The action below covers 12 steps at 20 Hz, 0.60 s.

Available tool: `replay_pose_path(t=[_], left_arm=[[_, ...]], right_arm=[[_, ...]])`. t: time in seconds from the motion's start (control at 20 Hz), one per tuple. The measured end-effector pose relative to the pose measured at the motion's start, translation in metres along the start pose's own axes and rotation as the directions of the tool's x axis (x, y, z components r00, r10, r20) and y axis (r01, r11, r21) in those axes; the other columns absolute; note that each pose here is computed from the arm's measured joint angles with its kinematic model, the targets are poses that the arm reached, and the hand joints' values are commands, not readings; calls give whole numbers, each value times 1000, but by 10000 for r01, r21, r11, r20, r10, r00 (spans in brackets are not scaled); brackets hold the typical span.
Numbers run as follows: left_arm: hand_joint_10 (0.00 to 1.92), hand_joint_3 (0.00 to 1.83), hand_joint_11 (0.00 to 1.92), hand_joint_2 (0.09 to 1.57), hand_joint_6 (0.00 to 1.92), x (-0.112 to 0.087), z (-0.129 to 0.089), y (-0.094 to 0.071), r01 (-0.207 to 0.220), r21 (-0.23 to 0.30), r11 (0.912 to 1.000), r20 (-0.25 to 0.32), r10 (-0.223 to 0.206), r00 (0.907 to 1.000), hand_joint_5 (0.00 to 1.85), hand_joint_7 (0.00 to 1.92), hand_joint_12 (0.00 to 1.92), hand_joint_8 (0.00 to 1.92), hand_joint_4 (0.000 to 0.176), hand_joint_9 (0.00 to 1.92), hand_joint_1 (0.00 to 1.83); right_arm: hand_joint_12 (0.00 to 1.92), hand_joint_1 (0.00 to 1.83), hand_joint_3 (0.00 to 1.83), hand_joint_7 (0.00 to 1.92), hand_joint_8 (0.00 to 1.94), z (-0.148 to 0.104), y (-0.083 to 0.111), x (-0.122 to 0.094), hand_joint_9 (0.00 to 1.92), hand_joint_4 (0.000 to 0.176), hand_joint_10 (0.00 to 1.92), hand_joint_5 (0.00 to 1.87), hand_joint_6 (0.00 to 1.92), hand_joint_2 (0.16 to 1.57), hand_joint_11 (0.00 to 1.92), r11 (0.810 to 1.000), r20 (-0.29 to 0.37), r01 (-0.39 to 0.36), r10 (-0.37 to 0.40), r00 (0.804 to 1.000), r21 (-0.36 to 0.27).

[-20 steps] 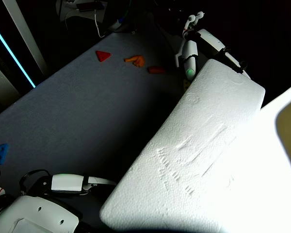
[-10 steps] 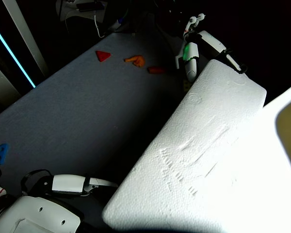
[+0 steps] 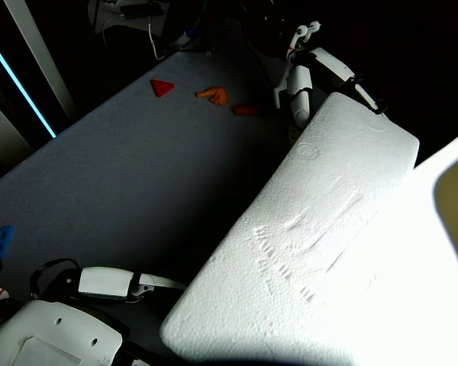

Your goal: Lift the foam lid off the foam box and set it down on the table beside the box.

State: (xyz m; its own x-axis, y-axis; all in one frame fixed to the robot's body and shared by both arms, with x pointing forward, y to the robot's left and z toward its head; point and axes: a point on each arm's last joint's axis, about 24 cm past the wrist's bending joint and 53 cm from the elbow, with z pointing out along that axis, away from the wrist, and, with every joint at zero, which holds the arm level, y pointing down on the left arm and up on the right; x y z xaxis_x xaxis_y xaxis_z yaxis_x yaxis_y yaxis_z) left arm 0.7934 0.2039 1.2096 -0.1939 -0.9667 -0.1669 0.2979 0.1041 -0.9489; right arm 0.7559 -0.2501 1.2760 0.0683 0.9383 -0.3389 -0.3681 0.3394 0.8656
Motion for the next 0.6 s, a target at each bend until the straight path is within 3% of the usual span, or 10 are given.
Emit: replay_pose_path(t=[0.2,0.25,0.3,0.35,0.4,0.5,0.55,0.6], left_arm=[[0,0,0,1034,11,-5,-4,-16,-92,490,9988,44,90,9999,231,11,0,5,0,0,612],[0,0,0,1042,9,-5,-4,-18,-111,596,9982,55,108,9999,227,14,0,5,0,0,623],[0,0,0,1048,8,-5,-5,-21,-64,650,9979,58,61,10000,228,21,0,8,0,0,625],[0,0,0,1047,8,-4,-6,-23,-63,701,9975,38,61,10000,229,15,0,5,0,0,618],[0,0,0,1047,9,-5,-7,-25,-79,784,9969,38,76,10000,232,4,0,0,0,0,613],[0,0,0,1049,9,-7,-8,-31,-133,982,9951,75,126,9999,233,0,0,0,0,0,600],[0,0,0,1049,9,-8,-10,-34,-120,1037,9945,88,111,9999,233,0,0,0,0,0,600],[0,3,0,1055,8,-9,-11,-36,-115,1071,9942,82,107,9999,233,2,0,1,0,0,584]], right_arm=[[0,563,2,142,51,-4,14,-9,74,0,35,134,59,1168,0,9990,160,106,-99,9998,-425],[971,560,0,249,289,-5,16,-10,51,0,767,98,315,1155,0,9988,189,107,-98,9998,-474],[1437,543,0,129,441,-6,18,-12,9,0,843,19,456,1140,0,9984,251,103,-89,9996,-549],[1538,524,1,35,444,-6,19,-15,1,0,611,3,451,1144,0,9983,287,146,-130,9995,-572],[1554,511,0,23,439,-7,20,-14,0,0,536,0,466,1137,0,9982,256,160,-145,9996,-581],[1405,508,0,0,250,-9,25,-16,0,0,293,0,269,1139,0,9972,295,194,-173,9994,-727],[1405,508,0,0,250,-10,28,-17,0,0,293,0,269,1139,0,9966,329,191,-166,9993,-796],[1547,547,1,5,279,-11,31,-18,0,0,376,0,422,1150,0,9958,337,232,-203,9992,-887]])
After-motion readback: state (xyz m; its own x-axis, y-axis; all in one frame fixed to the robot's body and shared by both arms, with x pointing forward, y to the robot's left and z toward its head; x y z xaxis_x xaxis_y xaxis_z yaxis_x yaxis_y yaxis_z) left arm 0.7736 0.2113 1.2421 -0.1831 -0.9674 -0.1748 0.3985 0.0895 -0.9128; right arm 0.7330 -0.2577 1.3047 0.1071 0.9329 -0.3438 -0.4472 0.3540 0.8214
